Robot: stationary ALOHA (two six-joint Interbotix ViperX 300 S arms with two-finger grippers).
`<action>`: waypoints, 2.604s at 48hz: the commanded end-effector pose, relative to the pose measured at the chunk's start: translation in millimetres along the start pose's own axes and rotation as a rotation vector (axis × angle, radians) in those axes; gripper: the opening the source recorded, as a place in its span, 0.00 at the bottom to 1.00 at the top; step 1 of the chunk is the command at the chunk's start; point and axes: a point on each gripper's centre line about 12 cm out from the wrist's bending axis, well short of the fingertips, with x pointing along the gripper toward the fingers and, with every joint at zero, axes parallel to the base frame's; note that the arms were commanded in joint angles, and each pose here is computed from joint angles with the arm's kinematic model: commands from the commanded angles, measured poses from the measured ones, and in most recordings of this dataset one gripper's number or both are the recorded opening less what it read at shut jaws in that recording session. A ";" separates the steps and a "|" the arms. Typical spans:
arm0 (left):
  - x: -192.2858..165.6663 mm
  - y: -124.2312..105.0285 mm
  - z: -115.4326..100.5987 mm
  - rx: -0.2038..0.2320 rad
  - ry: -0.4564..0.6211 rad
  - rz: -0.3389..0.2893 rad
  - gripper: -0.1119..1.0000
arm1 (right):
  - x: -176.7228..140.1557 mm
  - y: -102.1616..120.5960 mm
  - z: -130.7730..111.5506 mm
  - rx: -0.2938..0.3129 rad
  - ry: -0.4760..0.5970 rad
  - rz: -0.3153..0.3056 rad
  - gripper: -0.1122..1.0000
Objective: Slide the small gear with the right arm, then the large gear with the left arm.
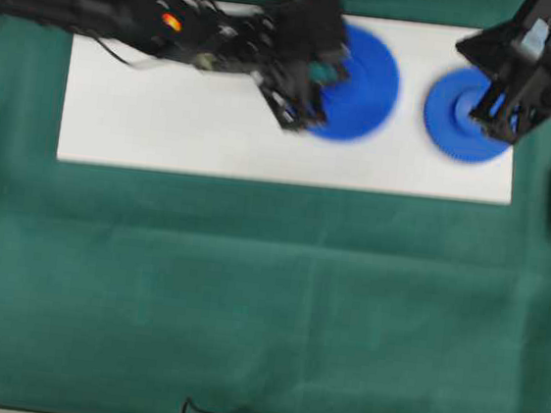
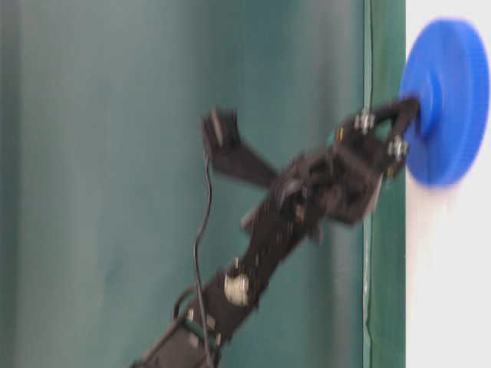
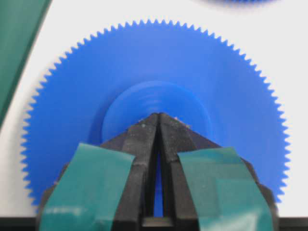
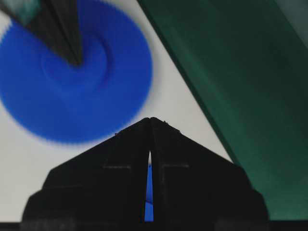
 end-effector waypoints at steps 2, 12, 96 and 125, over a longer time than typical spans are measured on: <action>22.7 -23.9 -4.7 0.080 0.062 -0.035 0.10 | -1.5 1.7 4.8 -0.004 -0.017 0.008 0.58; 29.8 -37.8 9.4 0.138 0.035 -0.054 0.10 | -0.9 1.6 4.1 -0.005 -0.014 0.007 0.58; 20.6 -20.4 -21.3 0.036 0.103 -0.030 0.10 | 2.7 4.6 2.3 -0.001 -0.011 0.024 0.58; -116.6 5.7 -118.0 -0.185 0.155 0.026 0.10 | 3.5 6.7 3.0 0.000 -0.021 0.040 0.57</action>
